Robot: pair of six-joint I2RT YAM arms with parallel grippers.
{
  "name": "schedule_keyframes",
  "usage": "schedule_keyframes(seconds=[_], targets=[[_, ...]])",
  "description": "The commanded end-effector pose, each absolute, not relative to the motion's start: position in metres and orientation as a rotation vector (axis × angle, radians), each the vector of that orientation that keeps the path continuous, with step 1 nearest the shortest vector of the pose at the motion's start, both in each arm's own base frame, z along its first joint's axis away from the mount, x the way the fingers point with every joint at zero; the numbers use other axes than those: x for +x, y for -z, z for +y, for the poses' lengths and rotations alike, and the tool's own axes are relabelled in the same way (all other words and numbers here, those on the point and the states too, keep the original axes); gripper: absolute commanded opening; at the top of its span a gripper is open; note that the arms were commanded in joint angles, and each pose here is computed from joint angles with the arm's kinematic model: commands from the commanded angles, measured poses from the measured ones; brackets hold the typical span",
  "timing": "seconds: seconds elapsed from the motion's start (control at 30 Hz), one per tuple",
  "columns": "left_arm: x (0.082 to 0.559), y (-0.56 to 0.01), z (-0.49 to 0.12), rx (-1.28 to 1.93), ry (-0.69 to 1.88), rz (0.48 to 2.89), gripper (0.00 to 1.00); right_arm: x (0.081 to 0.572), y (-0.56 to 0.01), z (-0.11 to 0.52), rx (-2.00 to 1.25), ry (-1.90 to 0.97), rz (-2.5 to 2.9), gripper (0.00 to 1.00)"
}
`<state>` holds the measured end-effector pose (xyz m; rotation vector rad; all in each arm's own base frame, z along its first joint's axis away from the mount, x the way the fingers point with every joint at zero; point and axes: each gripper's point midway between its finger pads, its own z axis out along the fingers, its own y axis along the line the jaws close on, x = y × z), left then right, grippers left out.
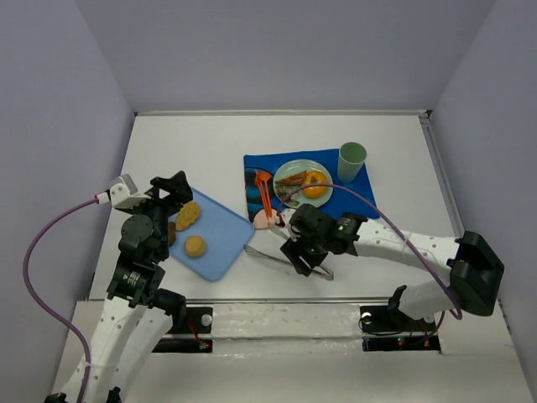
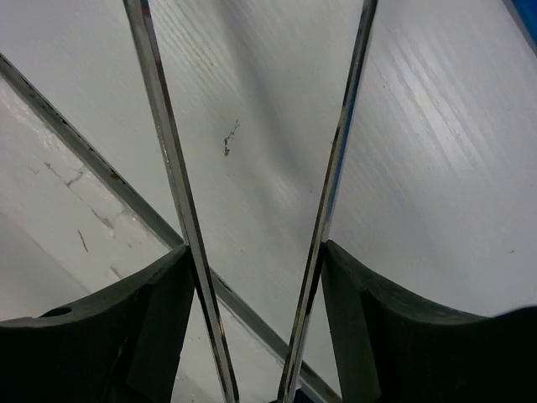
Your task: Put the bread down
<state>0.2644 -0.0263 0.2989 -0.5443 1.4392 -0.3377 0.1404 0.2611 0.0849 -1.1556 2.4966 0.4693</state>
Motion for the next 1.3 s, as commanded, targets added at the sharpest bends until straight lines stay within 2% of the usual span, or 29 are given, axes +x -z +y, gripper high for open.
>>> schedule_keyframes(seconds=[0.0,0.03,0.07,0.1,0.37,0.43,0.53,0.63,0.8,0.9,1.03,1.27], targets=[[0.267,-0.309,-0.025,-0.540,0.344,1.388,0.99,0.146,-0.095,0.256,-1.122,-0.375,2.496,0.75],[0.267,-0.309,-0.026,-0.533,0.349,1.389,0.99,0.148,-0.096,0.255,-1.117,-0.358,2.491,0.83],[0.268,-0.309,-0.028,-0.524,0.356,1.391,0.99,0.152,-0.101,0.251,-1.108,-0.333,2.472,0.96],[0.268,-0.309,-0.029,-0.523,0.356,1.394,0.99,0.152,-0.101,0.251,-1.108,-0.334,2.471,0.99],[0.269,-0.309,-0.028,-0.525,0.351,1.395,0.99,0.178,-0.158,0.263,-0.972,-0.371,2.274,1.00],[0.268,-0.309,-0.027,-0.530,0.349,1.391,0.99,0.203,-0.192,0.262,-0.747,-0.342,2.193,1.00],[0.267,-0.309,-0.026,-0.534,0.343,1.393,0.99,0.250,-0.227,0.222,-0.303,-0.177,2.121,1.00],[0.266,-0.309,-0.025,-0.536,0.337,1.395,0.99,0.281,-0.234,0.175,0.060,-0.200,2.130,1.00],[0.270,-0.305,-0.024,-0.545,0.321,1.407,0.99,0.298,-0.224,0.110,0.386,-0.138,2.090,1.00],[0.272,-0.303,-0.023,-0.549,0.309,1.415,0.99,0.304,-0.205,0.084,0.484,-0.104,2.123,1.00],[0.277,-0.299,-0.025,-0.546,0.296,1.438,0.99,0.307,-0.194,0.083,0.449,-0.064,2.143,0.99],[0.281,-0.295,-0.026,-0.544,0.288,1.452,0.99,0.319,-0.218,0.095,0.375,-0.134,2.082,1.00]])
